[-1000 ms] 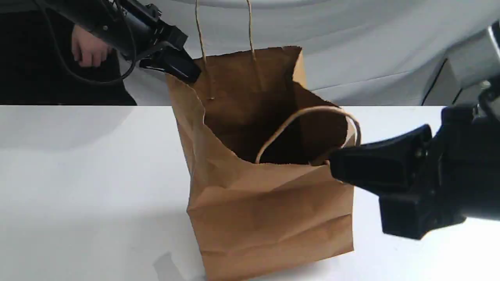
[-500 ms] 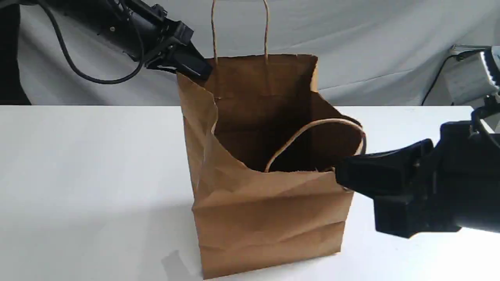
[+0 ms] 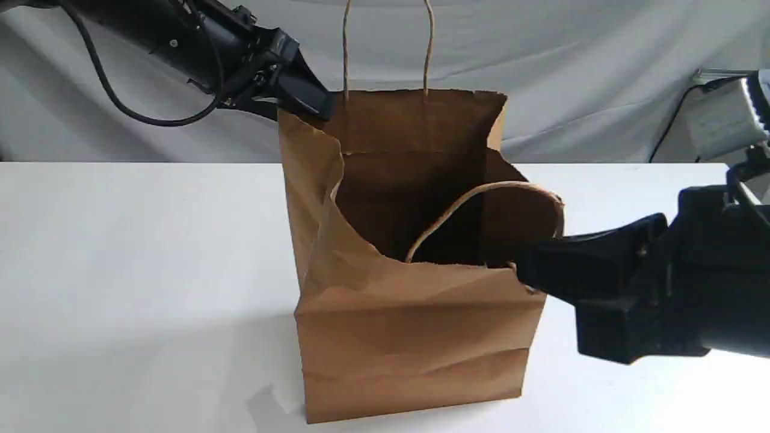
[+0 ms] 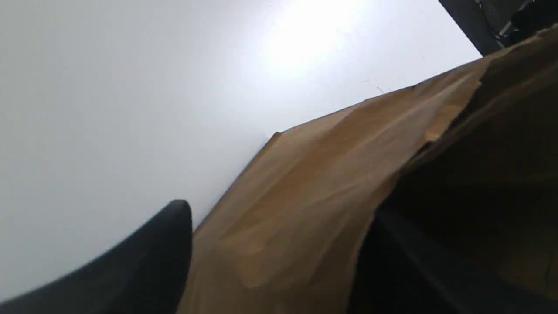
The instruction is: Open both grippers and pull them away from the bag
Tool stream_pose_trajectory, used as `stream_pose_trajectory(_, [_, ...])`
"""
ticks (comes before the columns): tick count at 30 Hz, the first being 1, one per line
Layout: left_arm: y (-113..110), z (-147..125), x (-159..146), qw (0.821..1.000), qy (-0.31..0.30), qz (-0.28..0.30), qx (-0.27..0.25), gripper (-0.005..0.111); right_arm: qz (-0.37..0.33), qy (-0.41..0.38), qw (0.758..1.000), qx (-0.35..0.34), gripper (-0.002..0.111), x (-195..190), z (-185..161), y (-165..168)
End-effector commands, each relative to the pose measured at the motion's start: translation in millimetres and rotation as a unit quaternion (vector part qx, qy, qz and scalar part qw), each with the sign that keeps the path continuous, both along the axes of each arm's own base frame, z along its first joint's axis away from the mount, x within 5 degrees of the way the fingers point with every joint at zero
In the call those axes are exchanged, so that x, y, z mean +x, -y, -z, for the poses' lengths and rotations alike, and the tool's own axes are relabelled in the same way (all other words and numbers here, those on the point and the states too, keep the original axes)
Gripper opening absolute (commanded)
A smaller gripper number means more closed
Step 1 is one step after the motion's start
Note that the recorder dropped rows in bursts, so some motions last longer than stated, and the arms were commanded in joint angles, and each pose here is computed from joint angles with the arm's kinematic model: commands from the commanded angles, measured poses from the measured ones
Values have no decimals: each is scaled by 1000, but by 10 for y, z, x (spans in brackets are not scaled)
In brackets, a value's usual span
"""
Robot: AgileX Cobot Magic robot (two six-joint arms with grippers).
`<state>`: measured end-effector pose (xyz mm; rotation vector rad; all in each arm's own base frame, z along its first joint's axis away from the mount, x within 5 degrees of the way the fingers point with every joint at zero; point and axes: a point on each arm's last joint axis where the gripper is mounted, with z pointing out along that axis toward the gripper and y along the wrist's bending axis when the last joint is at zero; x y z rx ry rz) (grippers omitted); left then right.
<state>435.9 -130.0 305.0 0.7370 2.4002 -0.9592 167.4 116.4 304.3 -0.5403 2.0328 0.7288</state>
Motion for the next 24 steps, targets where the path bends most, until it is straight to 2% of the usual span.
stream_pose_trajectory(1, [-12,-236,-85,1000,27,-4,-11,58,1,0,1000,3,0,-9,3,-4])
stream_pose_trajectory(6, [-31,-417,-174,999,49,-4,-10,58,5,2,1000,4,0,-4,0,0])
stream_pose_trajectory(16, [-153,-662,-334,995,81,-26,53,57,9,5,1000,4,0,4,-4,4])
stream_pose_trajectory(24, [-177,-876,-491,993,105,-27,48,57,14,10,1000,4,0,14,-9,10])
